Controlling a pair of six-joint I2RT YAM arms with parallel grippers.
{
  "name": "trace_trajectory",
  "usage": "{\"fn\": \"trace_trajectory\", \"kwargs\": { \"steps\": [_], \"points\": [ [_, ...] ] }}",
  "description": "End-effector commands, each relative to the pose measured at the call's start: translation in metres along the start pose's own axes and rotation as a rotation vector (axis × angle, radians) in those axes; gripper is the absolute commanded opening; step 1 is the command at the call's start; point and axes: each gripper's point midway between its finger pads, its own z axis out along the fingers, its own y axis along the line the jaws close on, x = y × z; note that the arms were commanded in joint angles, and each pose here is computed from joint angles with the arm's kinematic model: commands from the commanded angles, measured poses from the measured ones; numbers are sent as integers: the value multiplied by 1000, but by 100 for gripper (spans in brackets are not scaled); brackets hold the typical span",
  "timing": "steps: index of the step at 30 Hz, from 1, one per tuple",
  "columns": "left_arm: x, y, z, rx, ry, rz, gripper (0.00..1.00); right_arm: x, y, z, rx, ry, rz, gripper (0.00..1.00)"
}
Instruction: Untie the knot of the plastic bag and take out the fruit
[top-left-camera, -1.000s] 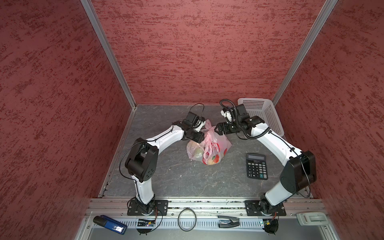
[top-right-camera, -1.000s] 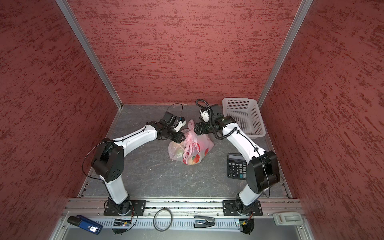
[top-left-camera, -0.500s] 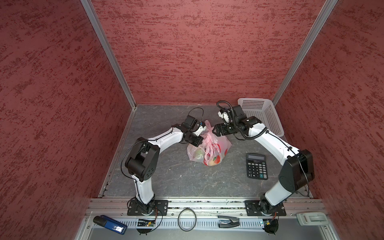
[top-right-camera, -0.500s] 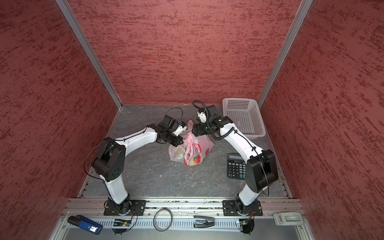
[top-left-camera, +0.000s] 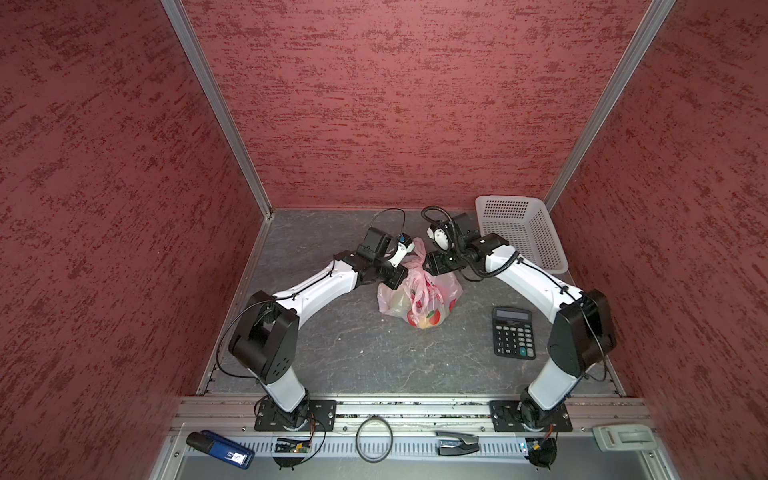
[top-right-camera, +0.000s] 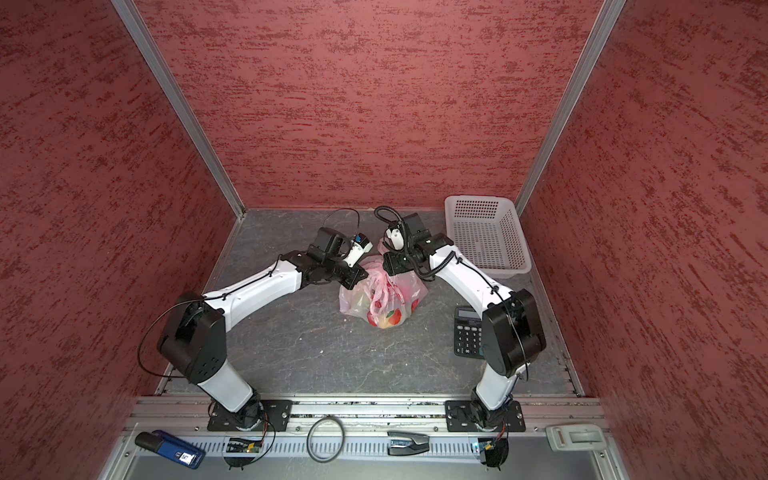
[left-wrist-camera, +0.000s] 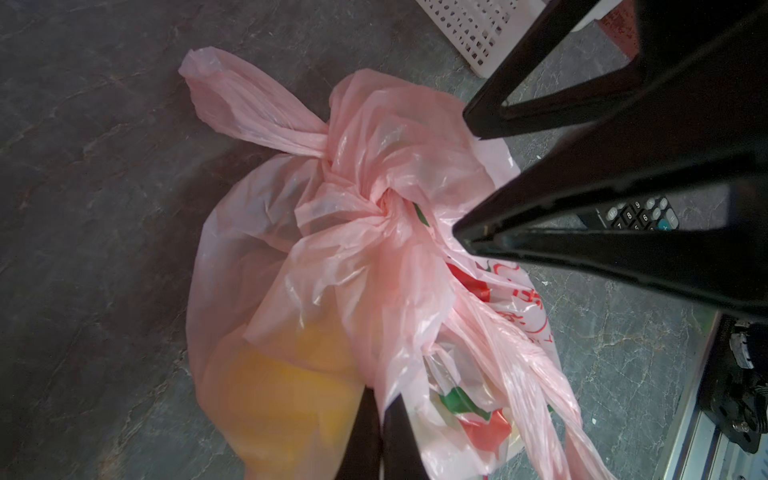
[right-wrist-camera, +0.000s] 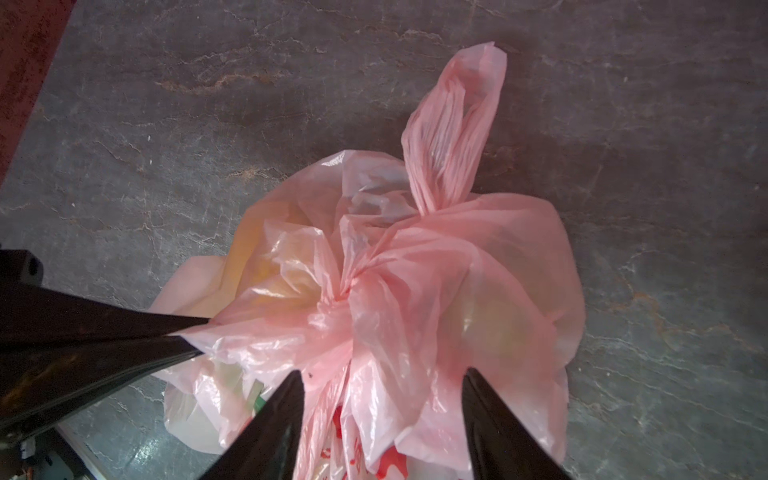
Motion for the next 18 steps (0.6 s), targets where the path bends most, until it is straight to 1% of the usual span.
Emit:
{"fn": "trace_trajectory", "kwargs": {
  "steps": [1,6,10,12,14,15,17,18],
  "points": [
    [-7,0,-4,-13,-42,28,0,-15,3,4,-3,-44,-10,54],
    [-4,-3,-3,-10,-41,30,0,-16,-5,13,30,-48,-3,52],
    [-5,-4,-5,-14,-51,33,0,-20,-6,18,27,-61,3,43],
    [-6,-3,-5,-17,-54,36,0,-22,-4,21,15,-60,4,35],
    [-6,-2,-6,-22,-52,36,0,-21,-2,24,-3,-55,6,23],
    [-6,-2,-6,-24,-52,38,0,-21,0,24,-10,-55,5,19],
    [-5,0,-6,-35,-52,35,0,-20,1,25,-22,-50,5,0],
    [-4,1,-6,-40,-51,31,0,-19,2,24,-23,-49,6,0]
  ]
}}
